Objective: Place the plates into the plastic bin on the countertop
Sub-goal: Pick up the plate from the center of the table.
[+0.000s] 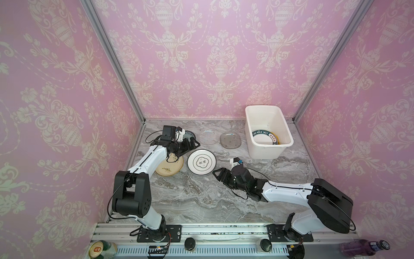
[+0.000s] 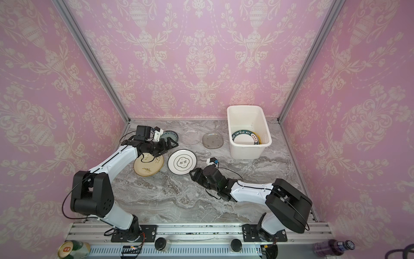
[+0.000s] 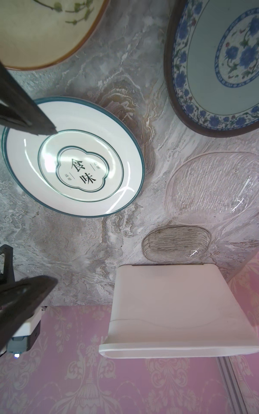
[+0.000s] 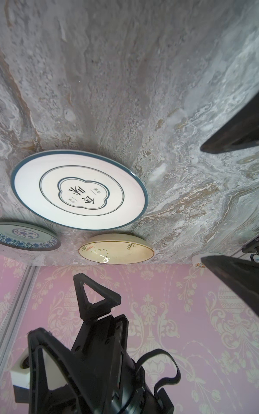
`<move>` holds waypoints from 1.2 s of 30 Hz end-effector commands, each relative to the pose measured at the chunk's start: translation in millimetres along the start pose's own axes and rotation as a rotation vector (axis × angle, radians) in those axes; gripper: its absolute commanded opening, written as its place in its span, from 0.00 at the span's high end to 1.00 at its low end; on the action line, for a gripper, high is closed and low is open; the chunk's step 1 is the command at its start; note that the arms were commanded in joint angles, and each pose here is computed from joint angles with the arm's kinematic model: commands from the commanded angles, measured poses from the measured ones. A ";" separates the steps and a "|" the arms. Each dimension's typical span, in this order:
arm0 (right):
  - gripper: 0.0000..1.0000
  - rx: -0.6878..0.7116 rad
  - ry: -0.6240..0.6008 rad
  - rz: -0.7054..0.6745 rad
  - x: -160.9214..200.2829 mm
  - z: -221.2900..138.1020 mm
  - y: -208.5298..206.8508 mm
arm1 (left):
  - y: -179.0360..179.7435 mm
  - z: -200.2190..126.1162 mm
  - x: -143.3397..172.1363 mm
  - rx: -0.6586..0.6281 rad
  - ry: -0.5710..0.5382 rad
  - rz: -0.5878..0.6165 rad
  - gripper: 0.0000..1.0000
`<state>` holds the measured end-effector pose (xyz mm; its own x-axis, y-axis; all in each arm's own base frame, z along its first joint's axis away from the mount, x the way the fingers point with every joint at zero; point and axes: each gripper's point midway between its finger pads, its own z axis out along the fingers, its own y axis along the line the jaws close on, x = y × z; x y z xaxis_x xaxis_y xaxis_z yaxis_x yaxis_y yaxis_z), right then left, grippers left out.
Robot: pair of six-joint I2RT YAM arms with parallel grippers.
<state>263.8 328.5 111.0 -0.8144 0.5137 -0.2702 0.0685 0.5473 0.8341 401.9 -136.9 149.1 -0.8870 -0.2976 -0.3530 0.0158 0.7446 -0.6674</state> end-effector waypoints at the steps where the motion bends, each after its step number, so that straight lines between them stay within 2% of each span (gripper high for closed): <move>1: 0.29 -0.079 -0.046 0.084 -1.9 4.1 9.1 | 5.2 15.9 -9.1 0.046 -0.004 0.028 0.01; 9: 0.32 -0.062 -0.064 0.206 6.8 13.3 -26.2 | 23.8 39.7 -19.3 0.029 0.014 0.042 0.01; 18: 0.33 -0.039 -0.034 0.220 16.9 29.8 -29.4 | 48.4 53.2 -22.7 -0.021 0.018 0.040 0.01; 26: 0.34 -0.023 -0.020 0.279 23.5 48.4 -36.2 | 65.3 66.0 -25.0 -0.026 0.021 -0.010 0.01; 36: 0.34 -0.013 -0.005 0.309 28.1 65.8 -38.0 | 79.1 85.7 -15.5 -0.023 0.088 -0.035 0.01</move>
<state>278.5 360.9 47.7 -0.7514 0.6594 -0.0239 0.2833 0.3552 0.8908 460.6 -127.7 63.8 -0.9069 -0.2829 -0.3122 -0.0019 0.7439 -0.6683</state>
